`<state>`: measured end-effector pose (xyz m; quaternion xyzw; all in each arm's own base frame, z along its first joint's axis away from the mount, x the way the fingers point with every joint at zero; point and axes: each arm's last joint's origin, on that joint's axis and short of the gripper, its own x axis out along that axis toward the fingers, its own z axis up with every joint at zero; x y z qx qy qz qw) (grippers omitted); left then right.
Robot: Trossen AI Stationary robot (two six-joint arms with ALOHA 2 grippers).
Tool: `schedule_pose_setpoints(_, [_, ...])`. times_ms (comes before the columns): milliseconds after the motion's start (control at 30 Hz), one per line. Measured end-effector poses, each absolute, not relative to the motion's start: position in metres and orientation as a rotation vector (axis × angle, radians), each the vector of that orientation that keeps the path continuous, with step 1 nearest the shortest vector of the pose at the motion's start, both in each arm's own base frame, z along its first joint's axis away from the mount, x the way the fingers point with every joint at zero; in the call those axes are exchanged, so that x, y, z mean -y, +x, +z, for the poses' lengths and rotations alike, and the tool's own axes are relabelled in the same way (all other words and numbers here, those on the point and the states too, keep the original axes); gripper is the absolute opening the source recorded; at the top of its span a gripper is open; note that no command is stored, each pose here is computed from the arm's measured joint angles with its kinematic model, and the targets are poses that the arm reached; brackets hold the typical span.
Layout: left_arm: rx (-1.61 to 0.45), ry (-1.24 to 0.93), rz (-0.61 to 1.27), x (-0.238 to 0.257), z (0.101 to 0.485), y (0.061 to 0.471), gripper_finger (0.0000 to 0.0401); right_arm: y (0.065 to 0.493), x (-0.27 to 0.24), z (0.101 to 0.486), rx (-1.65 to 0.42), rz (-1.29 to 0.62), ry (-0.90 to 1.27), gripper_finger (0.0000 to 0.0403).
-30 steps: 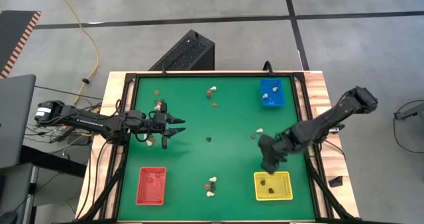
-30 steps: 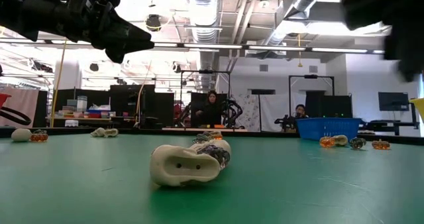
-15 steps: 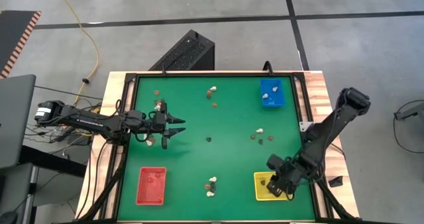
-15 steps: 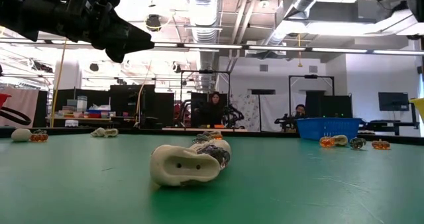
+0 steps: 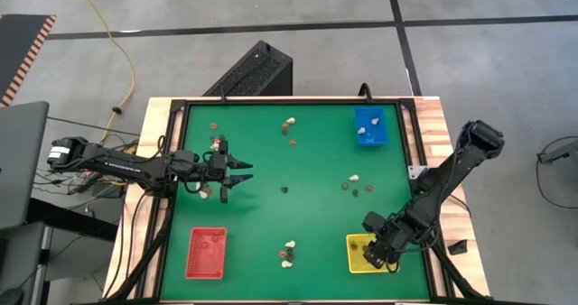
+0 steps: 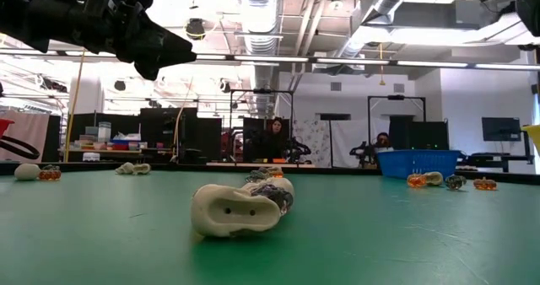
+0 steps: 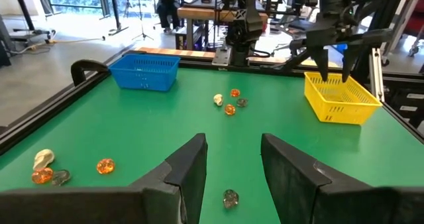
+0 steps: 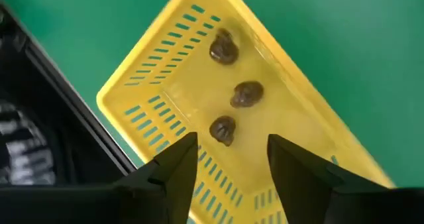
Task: Sort Halloween decoration
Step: Put the orange pumpkin toy into the red bin
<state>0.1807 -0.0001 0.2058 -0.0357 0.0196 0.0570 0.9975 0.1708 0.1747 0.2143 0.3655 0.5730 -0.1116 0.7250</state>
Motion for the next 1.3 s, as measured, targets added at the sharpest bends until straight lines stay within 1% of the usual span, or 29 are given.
schedule_pose_setpoints(133, [-0.039, -0.071, 0.114, 0.000, 0.206, 0.181, 0.0132, 0.179, -0.157, 0.218, -1.230, -0.227, 0.708, 0.0222])
schedule_pose_setpoints(333, [-0.040, -0.072, 0.114, 0.000, 0.206, 0.181, 0.0132, 0.202, -0.115, 0.215, -1.182, -0.302, 0.513, 0.0219])
schedule_pose_setpoints(433, [-0.039, -0.072, 0.114, 0.000, 0.206, 0.181, 0.0132, 0.215, -0.091, 0.211, -1.161, -0.367, 0.464, 0.0218])
schedule_pose_setpoints(633, [-0.040, -0.072, 0.114, 0.000, 0.206, 0.181, 0.0132, 0.225, -0.039, 0.205, -1.131, -0.605, 0.615, 0.0218])
schedule_pose_setpoints(767, [-0.040, -0.068, 0.115, 0.000, 0.206, 0.181, 0.0132, 0.226, -0.019, 0.201, -1.108, -0.699, 0.686, 0.0218])
schedule_pose_setpoints(1133, [-0.055, -0.049, 0.118, 0.000, 0.204, 0.181, 0.0132, 0.223, -0.012, 0.184, -1.062, -0.746, 0.764, 0.0218])
schedule_pose_setpoints(1300, [-0.055, -0.040, 0.124, 0.000, 0.204, 0.181, 0.0132, 0.227, -0.012, 0.176, -0.988, -0.703, 0.793, 0.0218])
